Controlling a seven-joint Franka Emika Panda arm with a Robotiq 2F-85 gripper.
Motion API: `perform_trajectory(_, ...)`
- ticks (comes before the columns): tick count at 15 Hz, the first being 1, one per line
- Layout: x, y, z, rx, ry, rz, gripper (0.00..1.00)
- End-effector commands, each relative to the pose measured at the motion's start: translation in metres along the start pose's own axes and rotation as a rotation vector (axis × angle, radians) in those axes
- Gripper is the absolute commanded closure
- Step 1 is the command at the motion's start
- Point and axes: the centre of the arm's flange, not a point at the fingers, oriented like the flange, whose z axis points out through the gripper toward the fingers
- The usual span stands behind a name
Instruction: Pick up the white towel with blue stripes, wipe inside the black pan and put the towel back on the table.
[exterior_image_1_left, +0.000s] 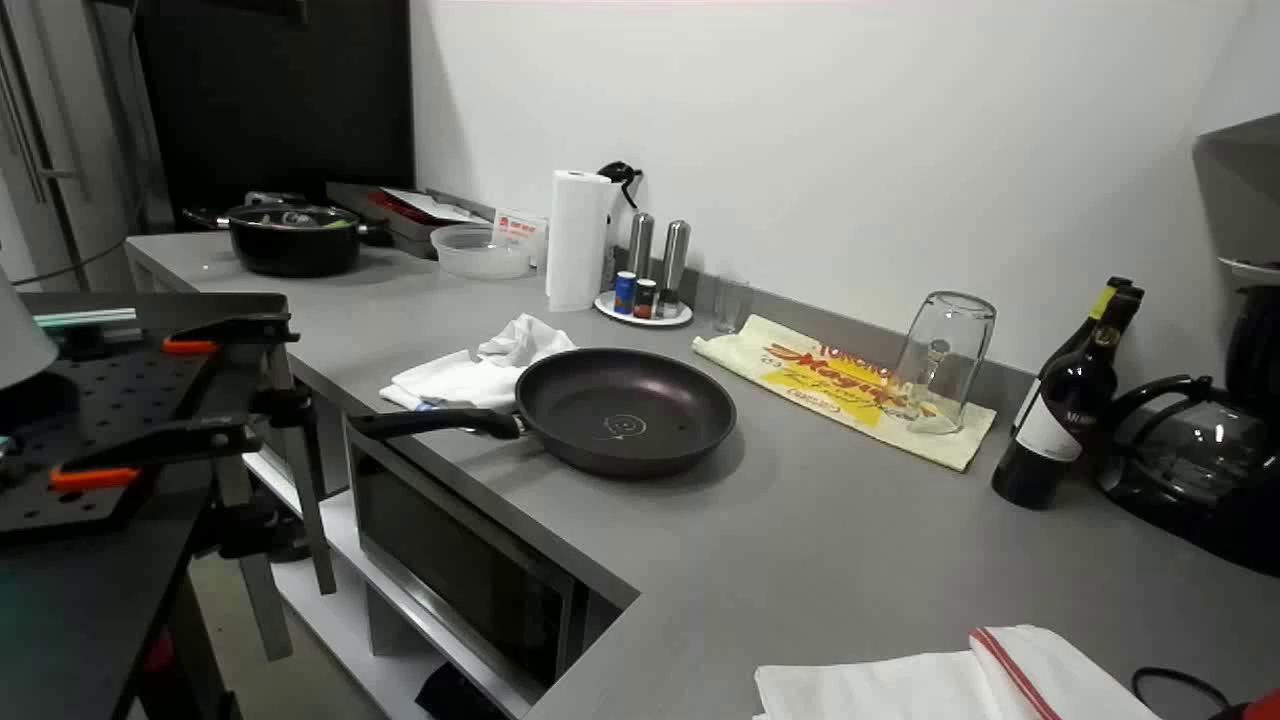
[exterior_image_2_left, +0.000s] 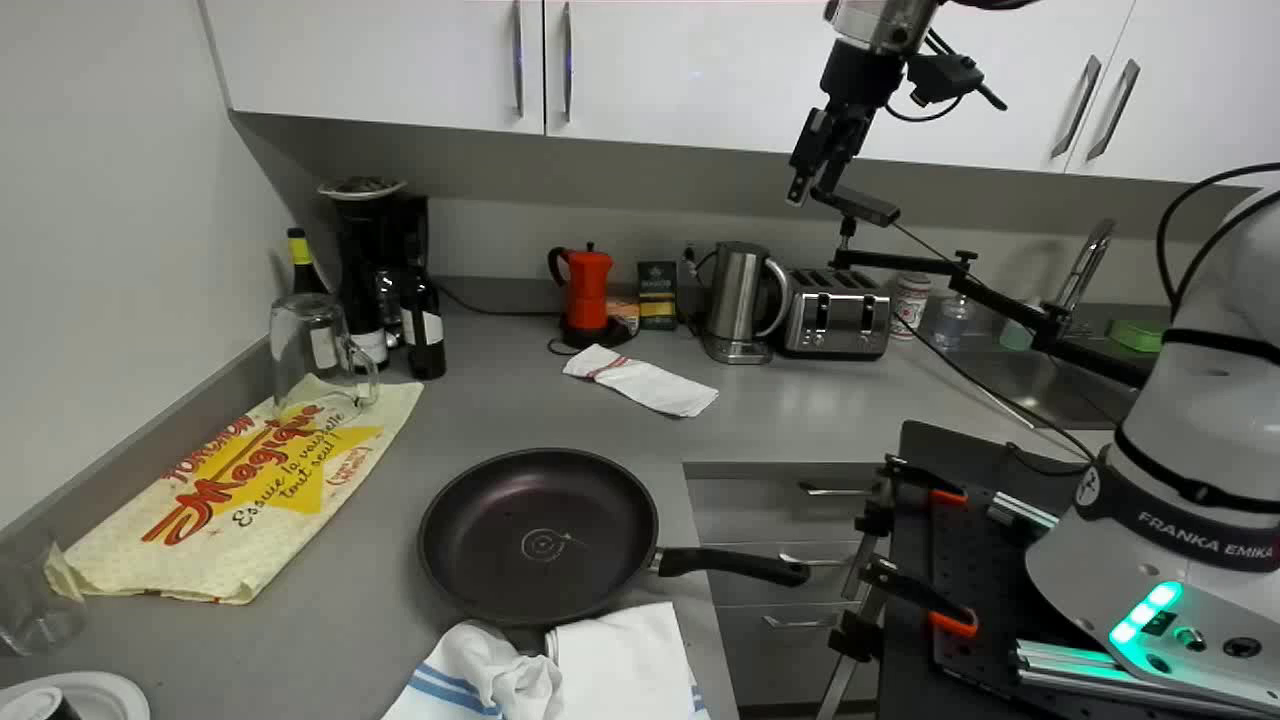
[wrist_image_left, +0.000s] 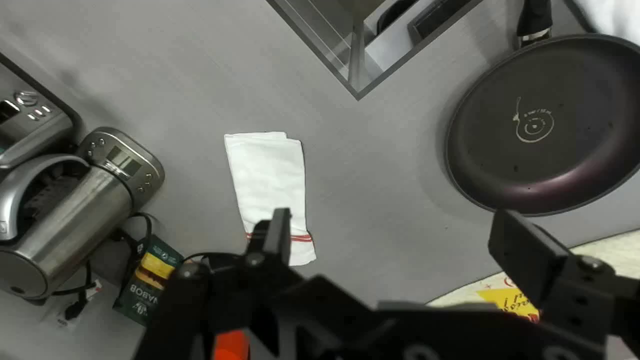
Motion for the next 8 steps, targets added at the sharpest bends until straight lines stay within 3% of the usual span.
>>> perform_trajectory(1,0.000,0.000,0.000,0.000,0.000,0.000,0.00)
perform_trajectory(8,0.007,-0.004,0.017,-0.004,-0.007,0.001,0.00)
